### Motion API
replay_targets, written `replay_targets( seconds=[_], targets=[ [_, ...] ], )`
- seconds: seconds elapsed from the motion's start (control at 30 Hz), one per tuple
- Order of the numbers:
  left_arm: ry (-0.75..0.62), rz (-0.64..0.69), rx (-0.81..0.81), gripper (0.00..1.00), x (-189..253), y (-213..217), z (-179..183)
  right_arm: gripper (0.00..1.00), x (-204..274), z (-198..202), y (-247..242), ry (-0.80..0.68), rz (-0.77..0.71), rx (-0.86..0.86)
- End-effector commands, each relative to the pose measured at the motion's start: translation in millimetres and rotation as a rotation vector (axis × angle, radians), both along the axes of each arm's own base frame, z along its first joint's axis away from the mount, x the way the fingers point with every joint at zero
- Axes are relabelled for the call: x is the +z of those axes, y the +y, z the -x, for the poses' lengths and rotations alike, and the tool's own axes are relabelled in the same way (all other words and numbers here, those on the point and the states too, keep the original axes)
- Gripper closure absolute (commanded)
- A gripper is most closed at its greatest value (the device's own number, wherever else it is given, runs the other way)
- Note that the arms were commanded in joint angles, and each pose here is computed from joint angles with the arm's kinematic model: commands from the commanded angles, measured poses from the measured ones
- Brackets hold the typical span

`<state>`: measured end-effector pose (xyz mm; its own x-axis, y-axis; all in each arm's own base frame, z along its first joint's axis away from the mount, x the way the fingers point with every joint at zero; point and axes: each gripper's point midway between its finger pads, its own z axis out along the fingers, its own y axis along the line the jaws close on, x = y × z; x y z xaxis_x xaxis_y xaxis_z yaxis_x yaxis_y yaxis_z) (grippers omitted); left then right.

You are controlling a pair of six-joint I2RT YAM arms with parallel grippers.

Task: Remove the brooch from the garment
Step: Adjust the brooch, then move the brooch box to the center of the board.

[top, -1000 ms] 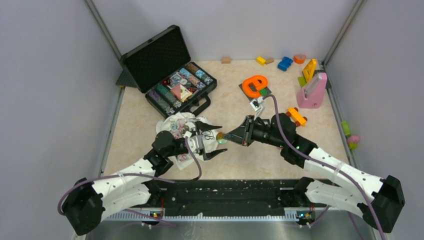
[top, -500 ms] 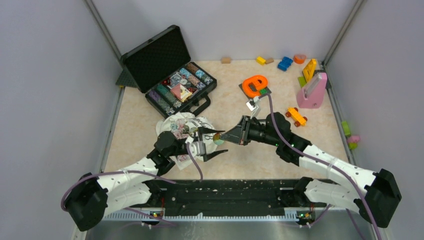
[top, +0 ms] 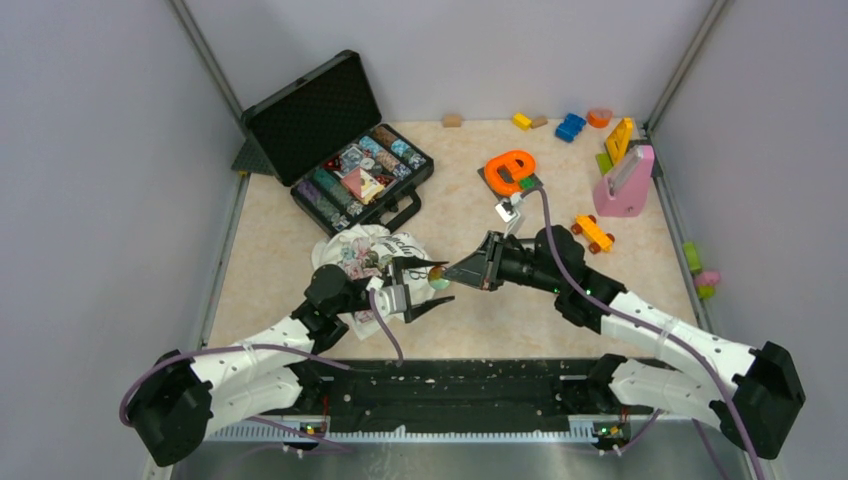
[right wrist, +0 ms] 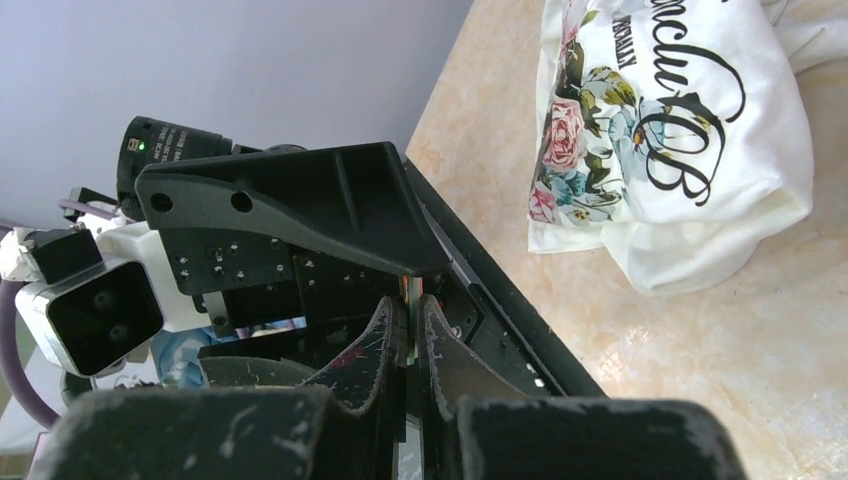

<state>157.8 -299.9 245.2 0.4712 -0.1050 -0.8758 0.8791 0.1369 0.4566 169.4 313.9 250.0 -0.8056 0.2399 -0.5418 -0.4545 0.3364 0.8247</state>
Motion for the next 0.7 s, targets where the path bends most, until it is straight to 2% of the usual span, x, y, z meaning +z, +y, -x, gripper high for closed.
replay_targets(
  seconds=[0.0, 0.2, 0.37, 0.5, 0.57, 0.67],
  targets=[
    [-0.047, 0.040, -0.010, 0.35, 12.6, 1.4, 4.2, 1.00, 15.5, -2.9, -6.3, -0.044, -0.035, -0.026],
    [-0.047, 0.037, -0.008, 0.46, 12.7, 0.9, 3.2, 1.00, 14.8, -2.4, -7.3, -0.046, -0.033, -0.024],
    [-0.048, 0.035, -0.003, 0.64, 12.4, 1.4, 2.6, 0.99, 13.0, -2.4, -8.2, -0.050, -0.025, -0.025],
    [-0.033, 0.023, 0.004, 0.70, 9.9, 0.5, 0.2, 0.50, 7.7, -12.2, -19.9, -0.067, 0.047, -0.067],
    [-0.020, 0.009, 0.015, 0.74, 8.0, -0.7, -3.4, 0.37, 2.2, -20.9, -35.8, -0.086, 0.125, -0.109],
    [0.002, -0.007, 0.035, 0.74, 4.4, -2.8, -9.7, 0.18, -11.0, -38.2, -70.0, -0.134, 0.305, -0.206]
  ],
)
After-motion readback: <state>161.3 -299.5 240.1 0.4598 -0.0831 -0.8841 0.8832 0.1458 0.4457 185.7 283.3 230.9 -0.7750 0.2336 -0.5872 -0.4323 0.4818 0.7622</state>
